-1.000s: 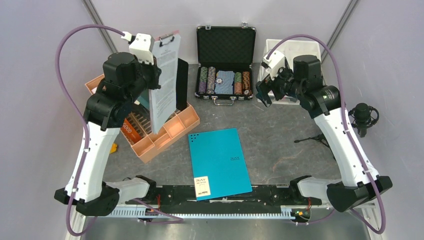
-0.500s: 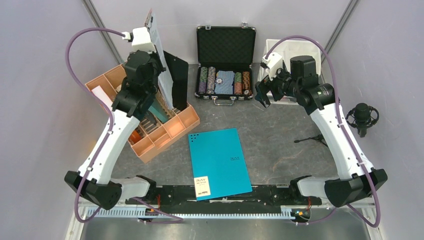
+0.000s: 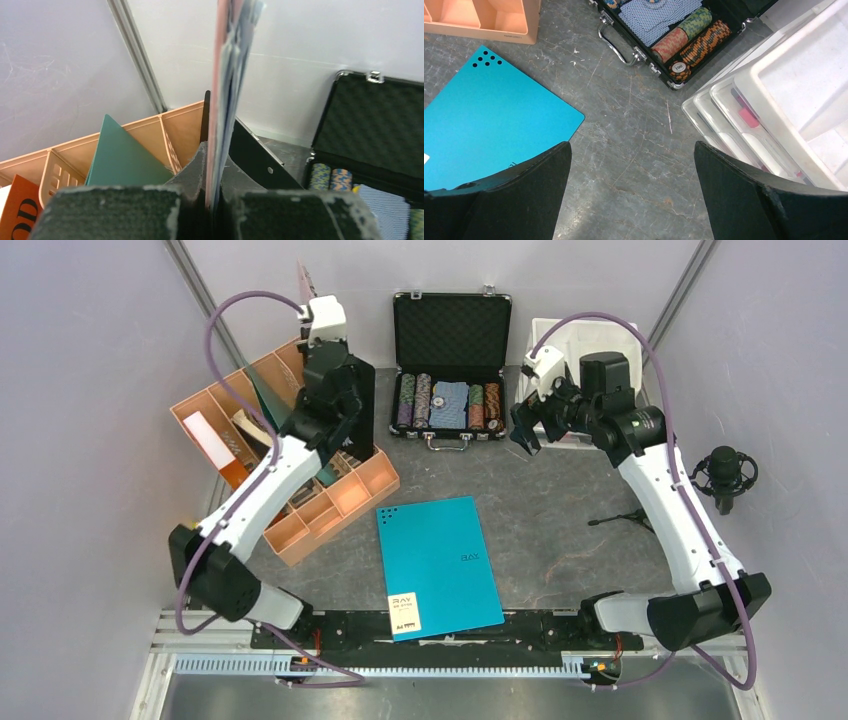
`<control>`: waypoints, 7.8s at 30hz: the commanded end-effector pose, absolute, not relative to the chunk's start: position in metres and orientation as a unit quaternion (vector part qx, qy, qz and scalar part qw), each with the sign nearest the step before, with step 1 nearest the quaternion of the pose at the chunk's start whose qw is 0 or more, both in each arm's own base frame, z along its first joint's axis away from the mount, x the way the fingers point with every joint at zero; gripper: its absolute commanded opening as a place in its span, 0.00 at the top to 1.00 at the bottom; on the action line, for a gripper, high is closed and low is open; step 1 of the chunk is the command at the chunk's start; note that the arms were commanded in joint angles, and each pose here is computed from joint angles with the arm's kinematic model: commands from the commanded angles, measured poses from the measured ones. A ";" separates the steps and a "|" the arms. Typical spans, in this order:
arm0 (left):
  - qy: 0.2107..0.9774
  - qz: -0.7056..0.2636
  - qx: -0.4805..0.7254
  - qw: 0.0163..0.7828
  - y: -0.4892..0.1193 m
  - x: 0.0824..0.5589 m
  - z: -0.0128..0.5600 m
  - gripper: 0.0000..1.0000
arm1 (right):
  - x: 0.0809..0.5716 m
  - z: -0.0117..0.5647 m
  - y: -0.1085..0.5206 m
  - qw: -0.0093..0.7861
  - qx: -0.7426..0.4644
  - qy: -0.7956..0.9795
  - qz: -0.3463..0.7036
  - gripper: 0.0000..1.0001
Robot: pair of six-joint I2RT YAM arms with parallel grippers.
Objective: Organize the desk
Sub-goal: Place the folder in the storage box, then pick up the folder from the center of the board.
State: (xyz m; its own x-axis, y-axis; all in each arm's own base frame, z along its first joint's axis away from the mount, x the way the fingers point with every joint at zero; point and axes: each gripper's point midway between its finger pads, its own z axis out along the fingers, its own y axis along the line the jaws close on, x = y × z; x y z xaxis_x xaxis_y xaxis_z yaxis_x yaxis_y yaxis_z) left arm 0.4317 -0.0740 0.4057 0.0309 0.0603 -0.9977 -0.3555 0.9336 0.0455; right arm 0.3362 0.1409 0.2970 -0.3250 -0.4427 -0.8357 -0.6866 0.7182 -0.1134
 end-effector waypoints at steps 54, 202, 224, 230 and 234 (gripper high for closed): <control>0.784 0.013 0.238 0.574 -0.154 0.357 0.276 0.00 | 0.275 0.190 0.177 0.424 -0.513 0.719 0.203 0.02; 0.798 -0.457 0.382 -0.093 -0.261 0.187 0.213 0.82 | 0.208 0.003 0.149 0.309 -0.708 0.620 -0.136 0.33; 0.821 -0.490 0.291 -0.030 -0.274 0.246 0.199 0.69 | 0.205 0.004 0.157 0.304 -0.694 0.643 -0.111 0.34; 0.819 -0.510 0.262 -0.007 -0.282 0.255 0.200 0.69 | 0.211 0.013 0.163 0.322 -0.676 0.653 -0.112 0.35; 0.820 -0.520 0.238 0.015 -0.285 0.265 0.205 0.69 | 0.213 0.016 0.164 0.329 -0.668 0.658 -0.111 0.35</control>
State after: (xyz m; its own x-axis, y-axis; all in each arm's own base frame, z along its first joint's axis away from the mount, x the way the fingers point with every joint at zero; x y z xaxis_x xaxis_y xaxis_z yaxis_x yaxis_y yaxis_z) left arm 0.2604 -0.2457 0.1773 -0.8824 0.4357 -0.1774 0.4008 0.4990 -0.7683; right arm 0.2264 0.1228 0.0282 0.0604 -0.9934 -0.0970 -0.7283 0.0225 -0.6848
